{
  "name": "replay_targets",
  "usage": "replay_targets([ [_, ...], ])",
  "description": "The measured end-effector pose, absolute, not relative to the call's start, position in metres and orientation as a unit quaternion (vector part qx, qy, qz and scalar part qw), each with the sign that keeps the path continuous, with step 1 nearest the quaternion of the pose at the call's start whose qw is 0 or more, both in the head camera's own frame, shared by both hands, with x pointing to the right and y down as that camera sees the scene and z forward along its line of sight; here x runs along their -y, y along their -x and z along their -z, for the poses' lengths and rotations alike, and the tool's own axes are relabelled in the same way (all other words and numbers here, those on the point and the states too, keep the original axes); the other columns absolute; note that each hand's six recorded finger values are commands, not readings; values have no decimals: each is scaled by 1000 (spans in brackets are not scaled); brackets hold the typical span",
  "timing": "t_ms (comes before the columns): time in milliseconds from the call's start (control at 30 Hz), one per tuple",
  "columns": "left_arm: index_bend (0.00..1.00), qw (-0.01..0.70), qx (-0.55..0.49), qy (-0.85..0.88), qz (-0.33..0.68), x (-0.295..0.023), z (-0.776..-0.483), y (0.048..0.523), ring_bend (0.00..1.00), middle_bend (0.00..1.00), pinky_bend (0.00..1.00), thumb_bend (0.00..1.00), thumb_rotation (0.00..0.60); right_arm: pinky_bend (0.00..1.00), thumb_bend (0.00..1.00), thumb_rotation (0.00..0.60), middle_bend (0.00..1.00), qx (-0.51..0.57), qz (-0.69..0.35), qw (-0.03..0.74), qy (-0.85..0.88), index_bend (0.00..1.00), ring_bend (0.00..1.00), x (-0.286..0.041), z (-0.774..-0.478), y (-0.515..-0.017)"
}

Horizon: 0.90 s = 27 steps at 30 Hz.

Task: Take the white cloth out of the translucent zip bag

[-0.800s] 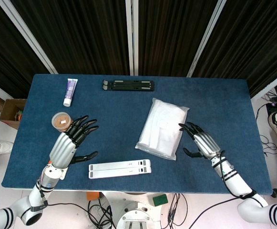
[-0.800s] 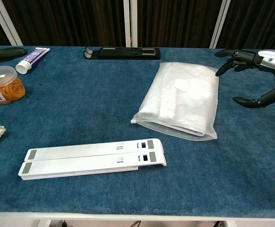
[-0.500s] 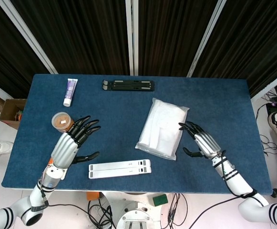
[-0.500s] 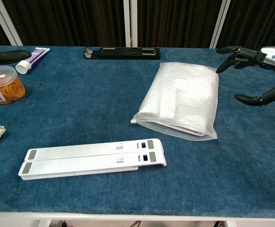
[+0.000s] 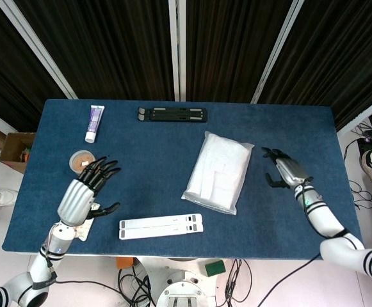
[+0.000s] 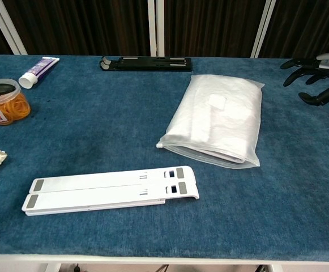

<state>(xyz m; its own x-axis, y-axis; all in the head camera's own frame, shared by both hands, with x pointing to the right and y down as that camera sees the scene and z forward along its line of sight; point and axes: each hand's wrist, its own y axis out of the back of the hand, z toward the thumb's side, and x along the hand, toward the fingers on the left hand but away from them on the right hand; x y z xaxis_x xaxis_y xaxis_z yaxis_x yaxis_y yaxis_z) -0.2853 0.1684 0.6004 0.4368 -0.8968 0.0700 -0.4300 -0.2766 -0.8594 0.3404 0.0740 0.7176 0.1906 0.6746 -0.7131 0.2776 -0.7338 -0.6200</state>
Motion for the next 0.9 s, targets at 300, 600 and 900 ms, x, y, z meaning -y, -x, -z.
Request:
replay_targets([
  [300, 171, 394, -441, 745, 309, -169, -609, 295, 63, 126, 155, 148, 600, 86, 525, 600, 194, 279, -563, 184, 756, 0, 8, -52, -754, -289],
  [600, 172, 390, -438, 745, 317, -171, -612, 299, 63, 126, 155, 149, 600, 63, 520, 600, 194, 224, -519, 207, 798, 0, 8, -48, -765, -191],
  [900, 171, 384, -443, 739, 332, -178, -611, 311, 64, 126, 155, 149, 600, 4, 519, 600, 193, 166, -457, 230, 843, 0, 1, -65, -762, -92],
])
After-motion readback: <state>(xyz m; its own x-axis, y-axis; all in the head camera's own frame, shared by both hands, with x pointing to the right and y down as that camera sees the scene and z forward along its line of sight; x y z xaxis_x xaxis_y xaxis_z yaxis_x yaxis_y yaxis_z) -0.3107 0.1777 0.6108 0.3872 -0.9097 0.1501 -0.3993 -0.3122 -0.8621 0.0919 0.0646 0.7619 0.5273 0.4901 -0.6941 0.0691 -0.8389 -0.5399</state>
